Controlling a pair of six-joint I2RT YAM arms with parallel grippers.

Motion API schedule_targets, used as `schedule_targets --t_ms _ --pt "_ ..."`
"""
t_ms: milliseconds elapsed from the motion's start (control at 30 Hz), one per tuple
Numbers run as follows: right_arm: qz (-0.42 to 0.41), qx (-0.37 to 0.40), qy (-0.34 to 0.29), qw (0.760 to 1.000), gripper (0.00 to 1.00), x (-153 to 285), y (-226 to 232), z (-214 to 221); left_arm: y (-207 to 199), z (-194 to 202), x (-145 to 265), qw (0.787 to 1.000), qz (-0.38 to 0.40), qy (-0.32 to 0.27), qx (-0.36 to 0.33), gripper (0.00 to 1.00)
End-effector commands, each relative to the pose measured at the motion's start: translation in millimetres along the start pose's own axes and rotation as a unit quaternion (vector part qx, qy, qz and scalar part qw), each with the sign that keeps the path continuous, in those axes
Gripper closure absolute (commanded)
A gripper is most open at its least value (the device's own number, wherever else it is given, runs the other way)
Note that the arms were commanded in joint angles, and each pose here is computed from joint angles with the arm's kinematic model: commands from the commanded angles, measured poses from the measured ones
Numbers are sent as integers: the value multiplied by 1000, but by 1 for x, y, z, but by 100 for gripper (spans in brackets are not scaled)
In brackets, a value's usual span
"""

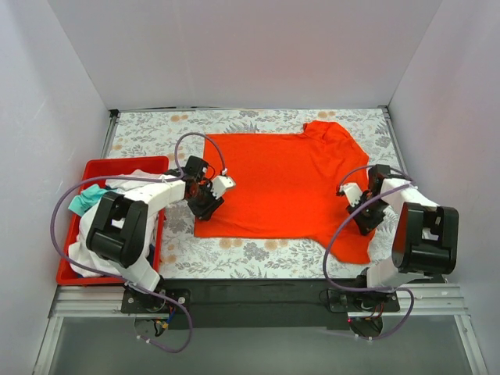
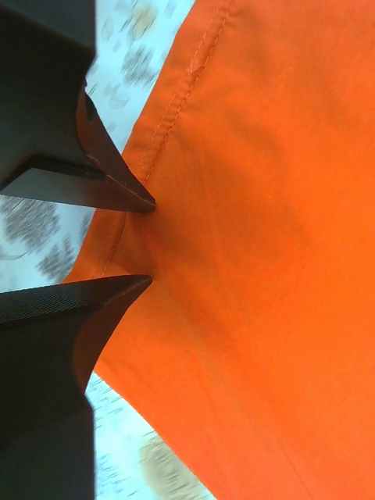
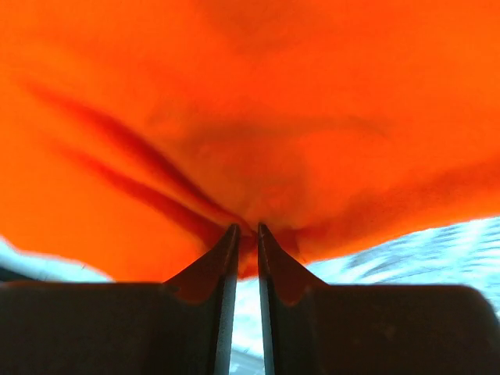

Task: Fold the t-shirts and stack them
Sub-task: Flatten the tshirt out

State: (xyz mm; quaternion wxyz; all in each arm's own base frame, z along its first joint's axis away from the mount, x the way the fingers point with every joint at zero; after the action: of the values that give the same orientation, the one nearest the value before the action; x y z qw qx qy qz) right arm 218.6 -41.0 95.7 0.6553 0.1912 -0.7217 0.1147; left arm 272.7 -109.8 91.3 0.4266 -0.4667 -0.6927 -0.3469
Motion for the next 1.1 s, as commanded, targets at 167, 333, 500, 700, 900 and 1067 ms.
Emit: schedule_targets --t_ms 167,333,500,700,900,1067 --pt "-109 24 -20 994 76 55 22 -14 -18 -6 42 999 44 6 -7 63" --pt "-106 -21 -66 992 80 55 -6 -71 7 -32 32 999 22 -23 38 62" --pt "-93 -74 -125 985 78 64 -35 -125 45 -64 37 994 -10 -72 78 61" --pt "-94 -106 -231 963 73 92 -71 -194 119 -91 51 974 -53 -154 155 56" --pt "-65 -125 -286 948 61 85 -111 -253 175 -112 54 960 -97 -201 171 46" --pt "-68 -133 -304 941 47 64 -127 -278 205 -114 54 947 -124 -230 189 37"
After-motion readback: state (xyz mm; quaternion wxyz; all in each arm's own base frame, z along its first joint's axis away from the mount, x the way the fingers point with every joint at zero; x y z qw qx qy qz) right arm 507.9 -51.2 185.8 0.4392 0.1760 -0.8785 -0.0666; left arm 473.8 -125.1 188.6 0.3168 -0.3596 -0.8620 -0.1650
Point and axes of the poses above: each gripper's point midway between its finger pads, its own x axis back along the fingers, its own y axis along the line the jaws close on, z = x × y, the point moved 8 cm from there along x, back along the fingers, and after that the axes turned 15 degrees about -x, right-handed, at the moved point
